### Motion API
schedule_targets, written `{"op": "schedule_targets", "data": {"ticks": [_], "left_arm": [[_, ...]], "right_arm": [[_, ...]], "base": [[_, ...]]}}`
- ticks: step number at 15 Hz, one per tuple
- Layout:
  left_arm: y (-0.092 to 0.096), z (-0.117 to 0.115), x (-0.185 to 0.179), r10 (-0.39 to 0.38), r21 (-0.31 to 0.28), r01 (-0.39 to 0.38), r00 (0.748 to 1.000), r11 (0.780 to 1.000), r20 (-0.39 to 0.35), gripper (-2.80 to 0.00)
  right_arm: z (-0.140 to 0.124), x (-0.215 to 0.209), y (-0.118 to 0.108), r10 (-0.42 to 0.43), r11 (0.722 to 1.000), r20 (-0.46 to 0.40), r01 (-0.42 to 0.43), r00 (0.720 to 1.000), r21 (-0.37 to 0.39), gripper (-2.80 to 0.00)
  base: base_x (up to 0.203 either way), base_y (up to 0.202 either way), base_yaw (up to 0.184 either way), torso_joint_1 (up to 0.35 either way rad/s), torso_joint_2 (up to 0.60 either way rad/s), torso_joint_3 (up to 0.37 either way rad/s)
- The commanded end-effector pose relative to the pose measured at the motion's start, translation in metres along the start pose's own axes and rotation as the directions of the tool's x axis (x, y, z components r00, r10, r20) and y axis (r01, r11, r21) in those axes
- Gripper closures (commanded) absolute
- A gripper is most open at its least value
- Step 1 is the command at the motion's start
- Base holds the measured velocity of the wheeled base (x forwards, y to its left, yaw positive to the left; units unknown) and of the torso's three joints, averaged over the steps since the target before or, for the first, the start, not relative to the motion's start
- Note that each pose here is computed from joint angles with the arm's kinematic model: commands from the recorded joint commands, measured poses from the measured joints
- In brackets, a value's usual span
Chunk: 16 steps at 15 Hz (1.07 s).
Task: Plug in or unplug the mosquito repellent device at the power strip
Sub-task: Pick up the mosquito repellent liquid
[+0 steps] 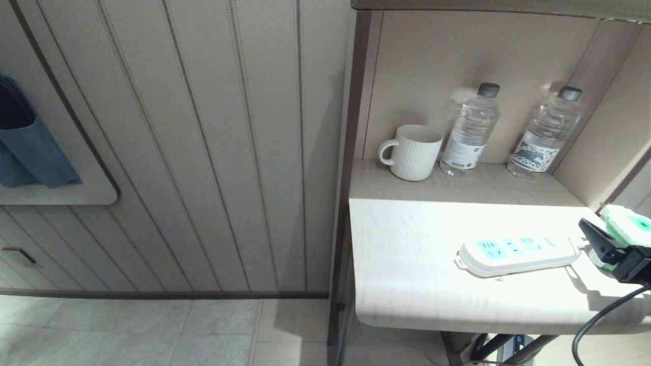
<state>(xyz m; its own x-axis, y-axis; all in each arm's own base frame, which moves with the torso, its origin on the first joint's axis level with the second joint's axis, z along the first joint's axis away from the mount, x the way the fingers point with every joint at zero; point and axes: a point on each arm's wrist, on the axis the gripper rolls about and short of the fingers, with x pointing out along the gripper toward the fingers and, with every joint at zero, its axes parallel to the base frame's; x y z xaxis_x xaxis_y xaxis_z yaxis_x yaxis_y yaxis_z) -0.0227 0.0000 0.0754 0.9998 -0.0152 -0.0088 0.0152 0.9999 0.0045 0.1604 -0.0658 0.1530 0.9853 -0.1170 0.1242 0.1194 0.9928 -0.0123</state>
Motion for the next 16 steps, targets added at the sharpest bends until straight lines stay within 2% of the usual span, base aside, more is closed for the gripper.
{"op": "schedule_targets", "data": {"ticks": [1,16], "left_arm": [[0.0,0.0002,-0.0001,0.0,0.0,0.0,1.0,1.0,0.001,0.0],[0.0,0.0002,-0.0001,0.0,0.0,0.0,1.0,1.0,0.001,0.0]], "right_arm": [[0.0034,0.0011,-0.0001,0.004,1.0,0.038,-0.003,0.999,-0.012,-2.8],[0.0044,0.0065,-0.0015,0.006,1.0,0.044,-0.005,0.999,-0.014,-2.8]], "base": [[0.0,0.0,0.0,0.0,0.0,0.0],[0.0,0.0,0.0,0.0,0.0,0.0]]}}
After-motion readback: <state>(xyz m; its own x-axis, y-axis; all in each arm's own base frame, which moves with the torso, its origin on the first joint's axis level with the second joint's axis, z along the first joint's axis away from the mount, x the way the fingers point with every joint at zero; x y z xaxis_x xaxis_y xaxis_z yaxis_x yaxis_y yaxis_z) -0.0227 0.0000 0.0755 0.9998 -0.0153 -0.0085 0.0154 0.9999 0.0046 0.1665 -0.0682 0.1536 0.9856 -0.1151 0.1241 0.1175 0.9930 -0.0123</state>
